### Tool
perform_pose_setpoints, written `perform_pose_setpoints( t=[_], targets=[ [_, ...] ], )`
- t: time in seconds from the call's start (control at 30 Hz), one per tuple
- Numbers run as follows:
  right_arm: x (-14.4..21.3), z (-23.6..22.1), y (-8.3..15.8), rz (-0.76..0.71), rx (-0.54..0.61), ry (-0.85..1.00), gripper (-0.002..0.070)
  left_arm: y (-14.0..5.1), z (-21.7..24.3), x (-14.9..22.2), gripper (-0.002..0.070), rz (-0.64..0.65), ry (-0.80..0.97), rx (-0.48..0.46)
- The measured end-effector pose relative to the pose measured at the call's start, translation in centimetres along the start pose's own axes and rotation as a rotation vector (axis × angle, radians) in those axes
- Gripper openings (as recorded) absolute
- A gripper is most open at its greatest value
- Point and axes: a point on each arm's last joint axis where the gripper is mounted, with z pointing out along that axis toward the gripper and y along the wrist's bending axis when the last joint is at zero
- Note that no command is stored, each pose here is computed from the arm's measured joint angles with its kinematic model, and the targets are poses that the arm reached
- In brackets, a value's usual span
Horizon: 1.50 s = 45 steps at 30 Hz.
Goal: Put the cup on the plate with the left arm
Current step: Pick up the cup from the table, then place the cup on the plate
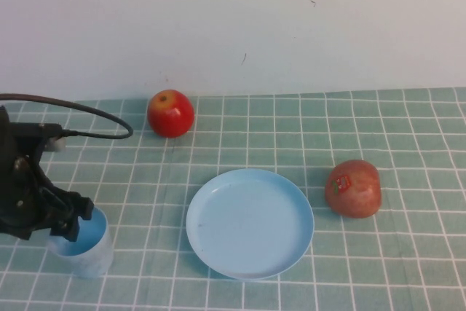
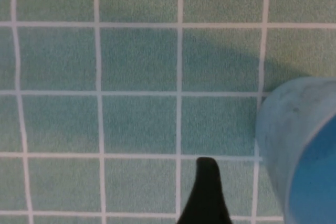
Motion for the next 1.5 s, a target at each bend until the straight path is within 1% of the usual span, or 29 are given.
perform_pose_setpoints(
  t=[0.03, 0.07, 0.1, 0.17, 0.23, 0.3, 0.37, 0.5, 0.6, 0.67, 0.77, 0.9, 1.0, 1.17, 1.27, 1.33, 1.4, 1.5],
  targets=[
    [0.0, 0.0, 0.0, 0.0, 0.0, 0.0, -0.0002, -0.1, 0.7, -0.2, 0.0502, 0.003, 0.009, 0.0],
    [0.0, 0.0, 0.0, 0.0, 0.0, 0.0, -0.0002, -0.1, 1.4, -0.3, 0.0483, 0.004, 0.022, -0.001],
    [0.0, 0.0, 0.0, 0.0, 0.0, 0.0, -0.0002, -0.1, 2.0, -0.4, 0.0441, 0.001, 0.038, -0.002],
    [0.0, 0.0, 0.0, 0.0, 0.0, 0.0, -0.0002, -0.3, 3.0, -0.5, 0.0228, 0.012, 0.067, 0.012],
    [0.0, 0.0, 0.0, 0.0, 0.0, 0.0, -0.0002, -0.6, 3.4, -0.6, 0.0111, 0.021, 0.077, 0.043],
    [0.0, 0.0, 0.0, 0.0, 0.0, 0.0, -0.0002, -0.8, 3.1, -0.9, 0.0048, 0.015, 0.075, 0.062],
    [0.0, 0.0, 0.0, 0.0, 0.0, 0.0, -0.0002, -0.9, 2.3, -1.7, 0.0021, 0.021, 0.067, 0.071],
    [0.0, 0.0, 0.0, 0.0, 0.0, 0.0, -0.0002, -1.4, -0.3, -3.8, 0.0011, 0.038, 0.03, 0.086],
    [0.0, 0.0, 0.0, 0.0, 0.0, 0.0, -0.0002, -2.7, -3.0, -5.2, 0.001, 0.079, -0.012, 0.121],
    [0.0, 0.0, 0.0, 0.0, 0.0, 0.0, -0.0002, -4.1, -5.0, -6.1, 0.001, 0.117, -0.045, 0.165],
    [0.0, 0.0, 0.0, 0.0, 0.0, 0.0, -0.0002, -6.8, -7.3, -6.5, 0.0009, 0.183, -0.081, 0.229],
    [0.0, 0.0, 0.0, 0.0, 0.0, 0.0, -0.0002, -10.2, -8.7, -6.1, 0.0009, 0.268, -0.104, 0.288],
    [0.0, 0.0, 0.0, 0.0, 0.0, 0.0, -0.0002, -12.4, -8.2, -5.6, 0.0009, 0.325, -0.077, 0.303],
    [0.0, 0.0, 0.0, 0.0, 0.0, 0.0, -0.0002, -15.6, -4.2, -5.4, 0.0009, 0.385, 0.026, 0.297],
    [0.0, 0.0, 0.0, 0.0, 0.0, 0.0, -0.0002, -16.9, -1.7, -5.5, 0.0009, 0.405, 0.052, 0.285],
    [0.0, 0.0, 0.0, 0.0, 0.0, 0.0, -0.0002, -17.4, -0.4, -5.6, 0.0018, 0.414, 0.065, 0.267],
    [0.0, 0.0, 0.0, 0.0, 0.0, 0.0, -0.0002, -17.7, 0.7, -5.8, 0.005, 0.417, 0.069, 0.254],
    [0.0, 0.0, 0.0, 0.0, 0.0, 0.0, -0.0002, -17.8, 1.2, -6.1, 0.0162, 0.415, 0.055, 0.249]
  ],
)
